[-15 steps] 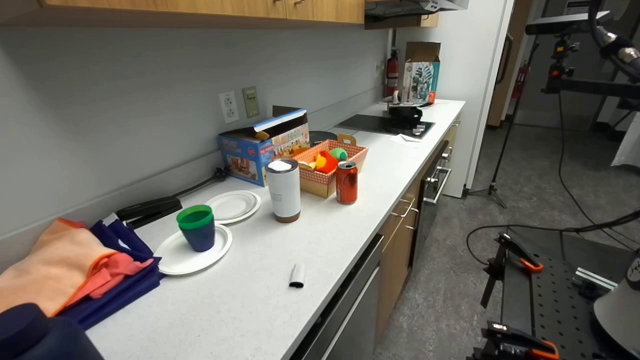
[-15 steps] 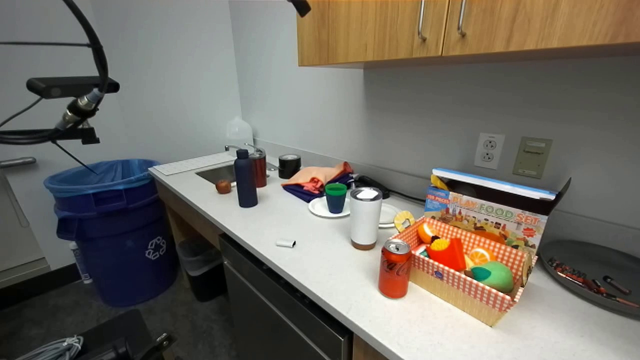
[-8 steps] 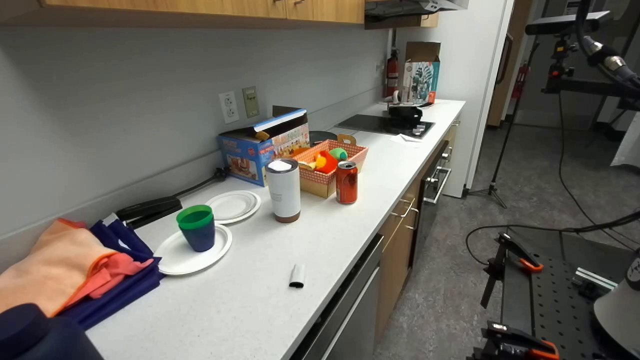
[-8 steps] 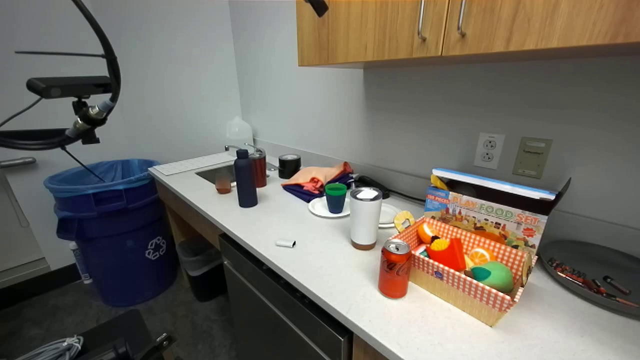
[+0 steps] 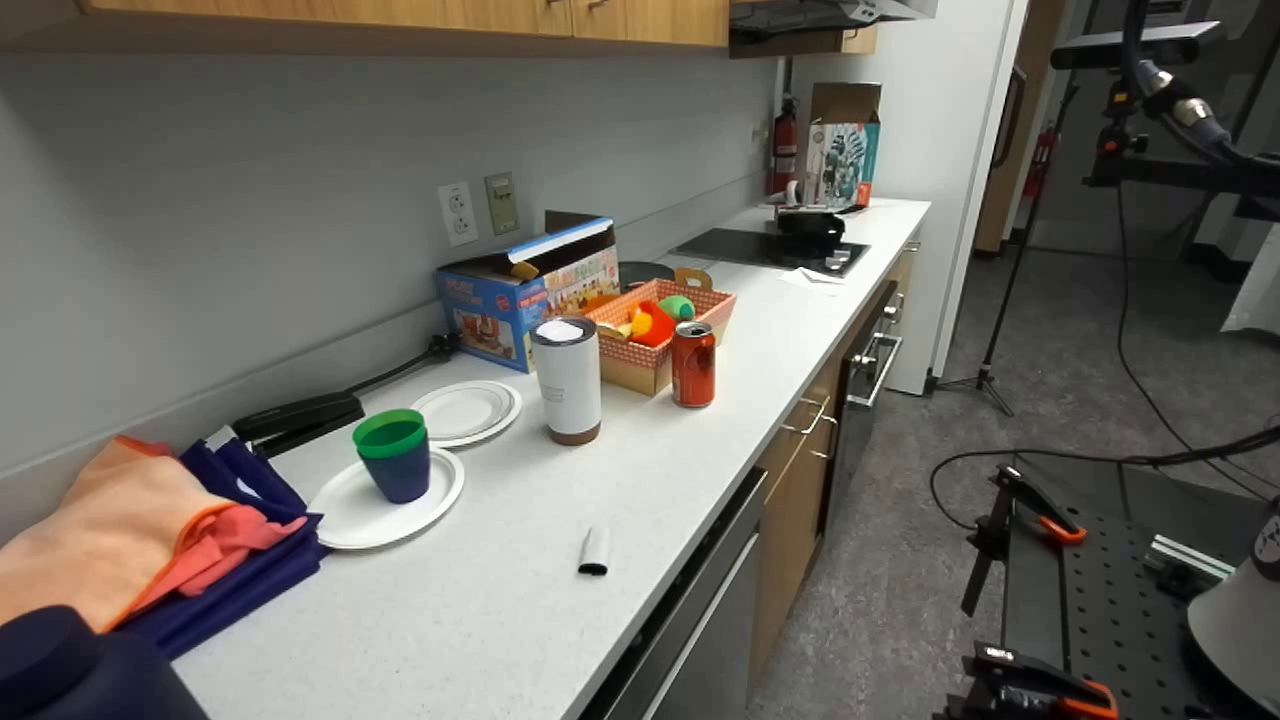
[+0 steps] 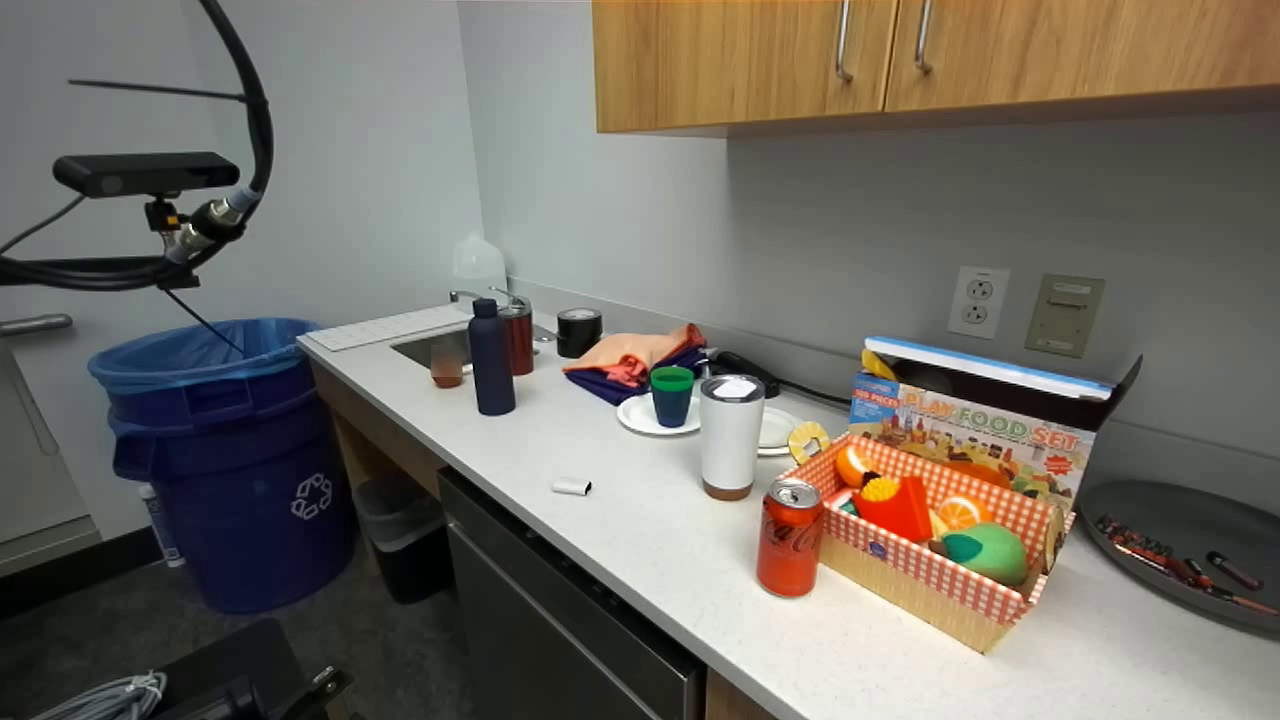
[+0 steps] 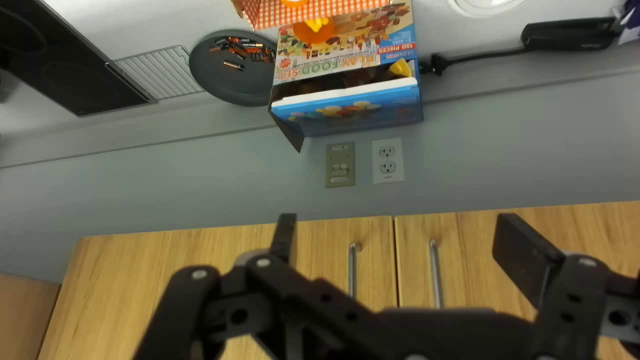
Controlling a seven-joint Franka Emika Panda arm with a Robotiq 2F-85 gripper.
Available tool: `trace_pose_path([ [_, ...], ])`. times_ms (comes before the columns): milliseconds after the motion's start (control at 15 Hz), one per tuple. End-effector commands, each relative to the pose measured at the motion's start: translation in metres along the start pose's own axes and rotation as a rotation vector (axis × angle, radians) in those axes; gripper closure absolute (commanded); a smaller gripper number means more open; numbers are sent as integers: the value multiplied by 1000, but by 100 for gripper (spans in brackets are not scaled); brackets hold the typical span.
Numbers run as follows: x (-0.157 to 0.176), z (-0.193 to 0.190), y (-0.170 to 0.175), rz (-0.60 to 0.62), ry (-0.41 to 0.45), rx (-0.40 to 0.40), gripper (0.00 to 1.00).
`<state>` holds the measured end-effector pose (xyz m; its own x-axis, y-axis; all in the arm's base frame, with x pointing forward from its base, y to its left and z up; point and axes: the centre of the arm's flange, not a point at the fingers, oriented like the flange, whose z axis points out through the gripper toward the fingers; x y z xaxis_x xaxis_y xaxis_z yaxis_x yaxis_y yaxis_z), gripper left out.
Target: Open the right door of the cabinet above the basket
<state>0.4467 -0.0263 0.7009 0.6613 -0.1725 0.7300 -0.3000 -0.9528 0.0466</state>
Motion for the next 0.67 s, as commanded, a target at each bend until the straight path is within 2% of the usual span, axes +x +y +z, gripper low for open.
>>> trace_pose_path([
  [0,44,32,19,53,50,-3,0],
  [267,66,72,24,65,67,24,0],
  [600,92,111,5,44,134,25,0],
])
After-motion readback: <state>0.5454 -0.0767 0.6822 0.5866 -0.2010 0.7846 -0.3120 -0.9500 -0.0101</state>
